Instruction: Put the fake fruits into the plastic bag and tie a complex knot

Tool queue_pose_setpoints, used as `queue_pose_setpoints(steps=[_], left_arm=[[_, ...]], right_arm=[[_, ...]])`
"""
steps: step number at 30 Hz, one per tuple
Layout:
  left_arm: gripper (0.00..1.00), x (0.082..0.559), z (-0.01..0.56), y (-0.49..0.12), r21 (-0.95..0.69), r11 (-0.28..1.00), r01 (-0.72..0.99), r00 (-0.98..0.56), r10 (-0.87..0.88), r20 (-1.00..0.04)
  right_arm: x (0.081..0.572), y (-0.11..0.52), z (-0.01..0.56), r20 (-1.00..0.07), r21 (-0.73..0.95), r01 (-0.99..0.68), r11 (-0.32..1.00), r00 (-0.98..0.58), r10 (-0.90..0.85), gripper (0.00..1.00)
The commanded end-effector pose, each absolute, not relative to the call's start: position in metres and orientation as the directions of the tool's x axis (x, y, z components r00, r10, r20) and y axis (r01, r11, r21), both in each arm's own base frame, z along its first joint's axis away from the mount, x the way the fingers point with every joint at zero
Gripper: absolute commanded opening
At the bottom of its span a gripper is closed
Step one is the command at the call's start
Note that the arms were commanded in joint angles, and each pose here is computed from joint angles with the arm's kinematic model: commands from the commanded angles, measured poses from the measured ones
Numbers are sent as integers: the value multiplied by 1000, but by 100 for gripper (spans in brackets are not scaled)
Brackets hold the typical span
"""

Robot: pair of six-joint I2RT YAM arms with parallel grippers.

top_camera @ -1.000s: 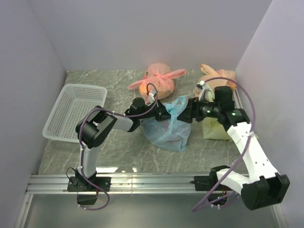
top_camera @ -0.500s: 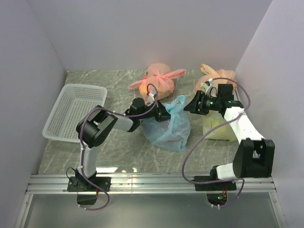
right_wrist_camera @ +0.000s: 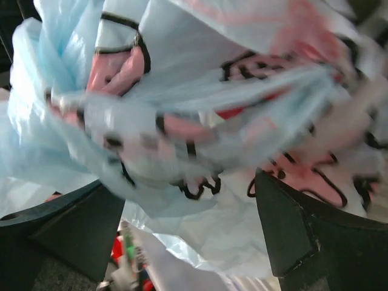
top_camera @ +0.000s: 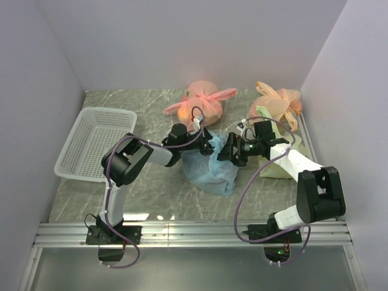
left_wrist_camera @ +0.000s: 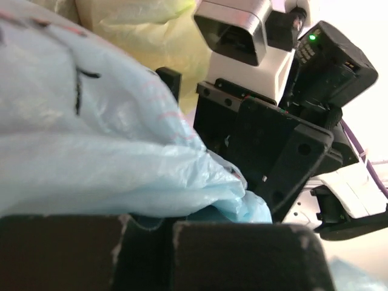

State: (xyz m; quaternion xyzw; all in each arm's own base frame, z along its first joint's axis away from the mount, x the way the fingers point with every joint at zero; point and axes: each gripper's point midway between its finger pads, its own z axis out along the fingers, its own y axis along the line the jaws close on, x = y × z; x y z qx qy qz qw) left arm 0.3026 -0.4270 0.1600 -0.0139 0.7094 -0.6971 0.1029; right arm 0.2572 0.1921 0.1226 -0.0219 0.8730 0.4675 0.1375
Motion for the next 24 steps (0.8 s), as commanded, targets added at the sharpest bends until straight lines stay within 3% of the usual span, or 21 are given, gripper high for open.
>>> queue_pose_setpoints(steps=[1,2,4,5,8,11,13,15,16,17,24], left_arm=[[0,305,190,-429,-974,-52,222,-965,-152,-212],[0,302,194,-428,-969,-68,237,-964,-138,-226],[0,295,201,-426,-965,-102,240,-967,-116,-228],[0,294,204,-421,-963,-115,242,-966,-117,-229],[0,297,213,-411,-951,-121,285,-956,-105,-273],[0,279,218,-405,-930,-144,339,-940,-3,-342],[0,270,218,-399,-934,-153,324,-943,28,-332],[0,265,213,-392,-938,-140,317,-945,33,-324],[0,261,209,-390,-942,-128,309,-947,54,-318],[0,258,207,-387,-942,-123,312,-945,64,-322],[0,251,203,-382,-934,-116,339,-931,103,-351]], right_arm=[[262,221,136,-202,876,-117,468,-970,134,92],[270,229,142,-249,887,-163,431,-957,152,92],[268,249,153,-195,919,-118,376,-965,173,93],[273,256,159,-242,922,-169,349,-954,179,93],[276,266,167,-231,938,-164,305,-952,200,94],[280,263,166,-257,922,-185,339,-949,182,94],[283,257,174,-348,892,-277,356,-925,151,94],[275,248,175,-354,873,-281,399,-927,123,94],[277,245,180,-420,840,-348,417,-903,92,94],[267,239,173,-381,836,-312,452,-922,68,94],[255,223,181,-438,779,-348,522,-897,55,88]])
